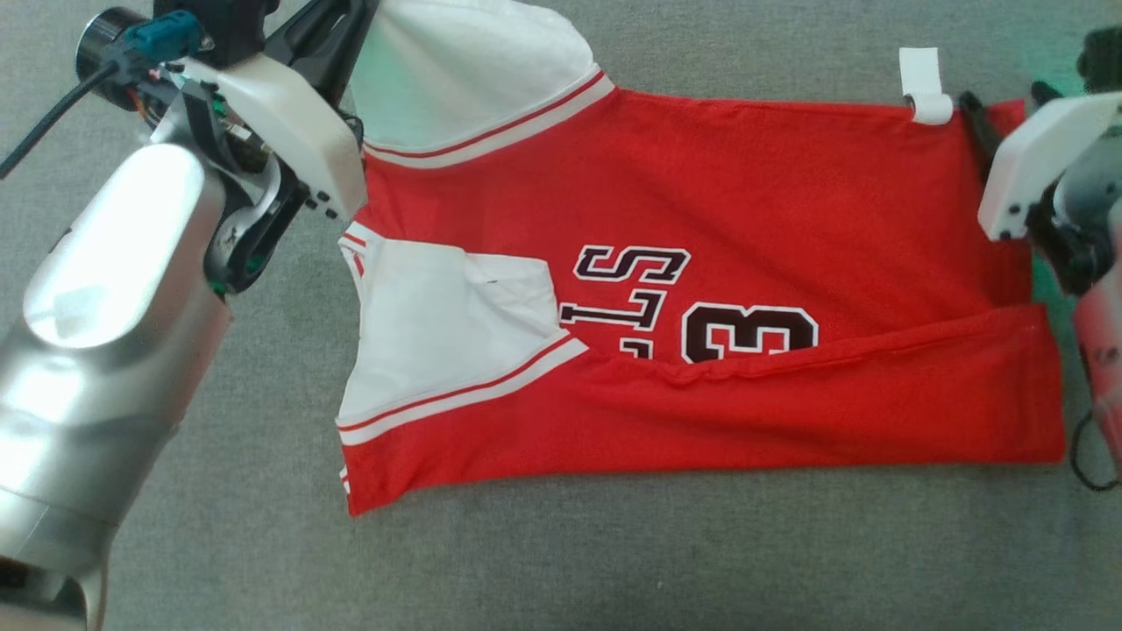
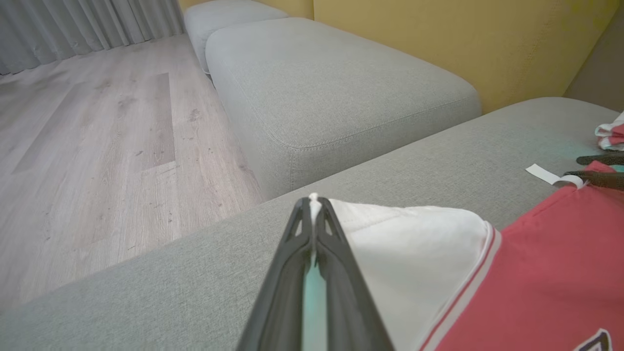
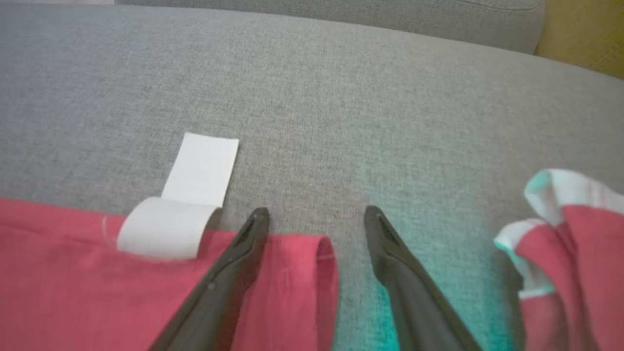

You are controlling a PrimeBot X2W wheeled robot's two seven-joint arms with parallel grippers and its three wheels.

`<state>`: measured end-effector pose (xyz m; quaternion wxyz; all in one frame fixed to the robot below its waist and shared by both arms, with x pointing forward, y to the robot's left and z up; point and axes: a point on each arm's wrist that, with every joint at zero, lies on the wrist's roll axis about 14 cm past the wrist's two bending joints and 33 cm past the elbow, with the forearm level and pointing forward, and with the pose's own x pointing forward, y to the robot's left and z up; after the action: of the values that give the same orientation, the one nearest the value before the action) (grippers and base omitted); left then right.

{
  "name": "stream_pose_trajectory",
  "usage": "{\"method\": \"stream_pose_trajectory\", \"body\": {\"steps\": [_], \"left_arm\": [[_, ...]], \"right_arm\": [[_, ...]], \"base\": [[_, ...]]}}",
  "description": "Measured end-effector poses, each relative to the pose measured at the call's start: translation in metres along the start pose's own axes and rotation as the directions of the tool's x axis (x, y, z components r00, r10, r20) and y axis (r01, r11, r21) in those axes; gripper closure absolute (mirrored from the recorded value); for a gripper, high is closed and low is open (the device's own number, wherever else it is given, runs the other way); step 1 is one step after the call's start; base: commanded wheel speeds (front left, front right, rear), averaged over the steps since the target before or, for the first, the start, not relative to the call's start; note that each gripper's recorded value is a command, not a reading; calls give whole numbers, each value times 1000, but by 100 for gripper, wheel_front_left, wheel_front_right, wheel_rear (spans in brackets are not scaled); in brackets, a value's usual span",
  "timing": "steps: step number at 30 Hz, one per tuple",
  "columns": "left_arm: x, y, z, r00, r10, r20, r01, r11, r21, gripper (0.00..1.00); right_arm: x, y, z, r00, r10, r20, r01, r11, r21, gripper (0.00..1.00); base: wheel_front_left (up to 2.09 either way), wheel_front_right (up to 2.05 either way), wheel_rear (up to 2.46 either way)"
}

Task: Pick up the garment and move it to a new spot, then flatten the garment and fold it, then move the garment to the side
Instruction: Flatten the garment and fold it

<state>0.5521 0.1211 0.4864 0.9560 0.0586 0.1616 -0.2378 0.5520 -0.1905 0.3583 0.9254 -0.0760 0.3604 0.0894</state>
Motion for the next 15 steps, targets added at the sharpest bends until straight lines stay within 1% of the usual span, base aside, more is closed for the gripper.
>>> {"method": "stream_pose_trajectory", "body": {"steps": [1,2,6,10,12,15], "left_arm": [[0,0,-1,1000,2,-2,-2,1000,0,100],[1,0,0,1000,1,-1,-1,1000,1,100],[2,3,-1,1000,14,-5,-14,1000,-3,100],[4,13,-4,999,50,-5,-50,999,-11,100],[7,19,-6,998,67,-7,-67,998,-14,100],[13,31,-6,994,106,4,-106,994,-24,100]], "right_arm": [[1,0,2,1000,3,1,-3,1000,11,80],[1,0,3,1000,5,1,-5,1000,18,100],[-1,3,4,1000,16,17,-17,999,30,100],[-7,3,12,997,23,78,-29,997,77,100],[-10,0,26,992,21,124,-35,993,112,100],[-15,-6,59,978,12,210,-43,989,143,100]], "base": [[0,0,0],[0,0,0],[0,0,0],[0,0,0],[0,0,0],[0,0,0]]}}
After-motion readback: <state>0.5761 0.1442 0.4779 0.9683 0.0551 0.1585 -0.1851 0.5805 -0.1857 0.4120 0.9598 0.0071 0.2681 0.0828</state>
